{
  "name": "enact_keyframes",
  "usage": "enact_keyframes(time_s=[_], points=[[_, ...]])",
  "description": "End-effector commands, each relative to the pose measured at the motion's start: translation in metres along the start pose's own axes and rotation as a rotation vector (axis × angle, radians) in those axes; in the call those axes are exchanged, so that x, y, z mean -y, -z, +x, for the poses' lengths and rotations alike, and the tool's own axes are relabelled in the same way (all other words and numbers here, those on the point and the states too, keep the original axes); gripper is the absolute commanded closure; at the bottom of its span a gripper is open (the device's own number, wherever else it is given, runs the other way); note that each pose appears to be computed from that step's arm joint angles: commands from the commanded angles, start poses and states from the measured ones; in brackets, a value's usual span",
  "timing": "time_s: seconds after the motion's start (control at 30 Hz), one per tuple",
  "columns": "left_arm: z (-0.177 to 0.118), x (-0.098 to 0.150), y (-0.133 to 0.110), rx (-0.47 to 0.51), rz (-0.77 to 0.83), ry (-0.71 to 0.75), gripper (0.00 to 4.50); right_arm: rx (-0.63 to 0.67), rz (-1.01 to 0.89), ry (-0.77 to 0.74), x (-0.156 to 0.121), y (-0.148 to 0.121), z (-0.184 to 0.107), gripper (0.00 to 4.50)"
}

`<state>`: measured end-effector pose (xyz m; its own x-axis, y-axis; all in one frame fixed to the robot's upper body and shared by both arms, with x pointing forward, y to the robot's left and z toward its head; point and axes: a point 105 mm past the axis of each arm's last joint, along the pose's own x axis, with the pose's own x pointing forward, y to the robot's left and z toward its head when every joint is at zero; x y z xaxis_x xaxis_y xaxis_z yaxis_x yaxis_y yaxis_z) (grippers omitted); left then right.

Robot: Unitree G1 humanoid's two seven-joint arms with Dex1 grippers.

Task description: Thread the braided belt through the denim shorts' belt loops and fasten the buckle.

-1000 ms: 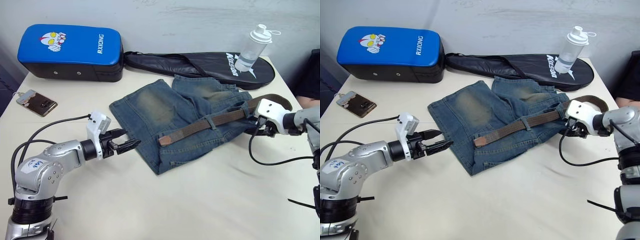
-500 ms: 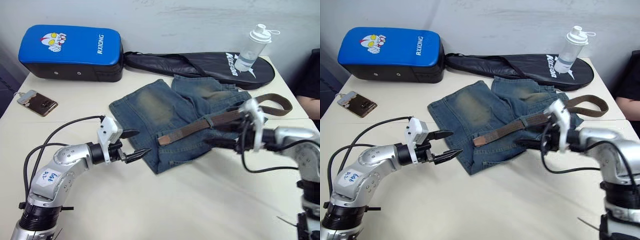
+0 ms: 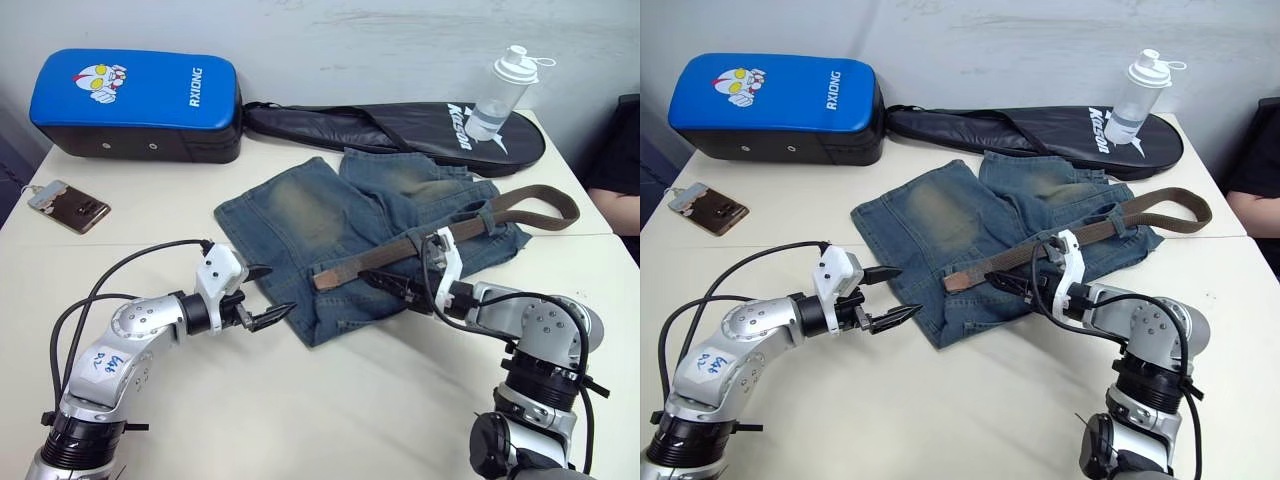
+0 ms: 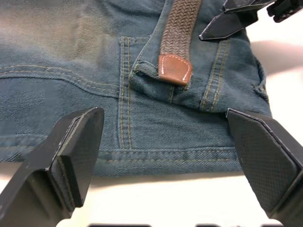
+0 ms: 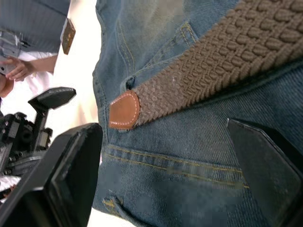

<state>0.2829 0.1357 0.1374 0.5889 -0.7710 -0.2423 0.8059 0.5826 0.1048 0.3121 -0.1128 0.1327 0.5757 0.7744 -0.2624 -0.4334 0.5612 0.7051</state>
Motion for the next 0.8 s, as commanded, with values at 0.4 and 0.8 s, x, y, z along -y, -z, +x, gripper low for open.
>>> enact_keyframes(time_s=[0.4,0.8], points=[[-0.01,-0.001,-0.006,0.013,0.04,-0.047,0.0,0.016,0.125,-0.108,-0.019,-0.001,0.035,0.05],[-0.013,-0.006,0.005,-0.051,0.019,-0.075,0.0,0.082,0.152,-0.147,-0.027,-0.01,0.047,4.42]])
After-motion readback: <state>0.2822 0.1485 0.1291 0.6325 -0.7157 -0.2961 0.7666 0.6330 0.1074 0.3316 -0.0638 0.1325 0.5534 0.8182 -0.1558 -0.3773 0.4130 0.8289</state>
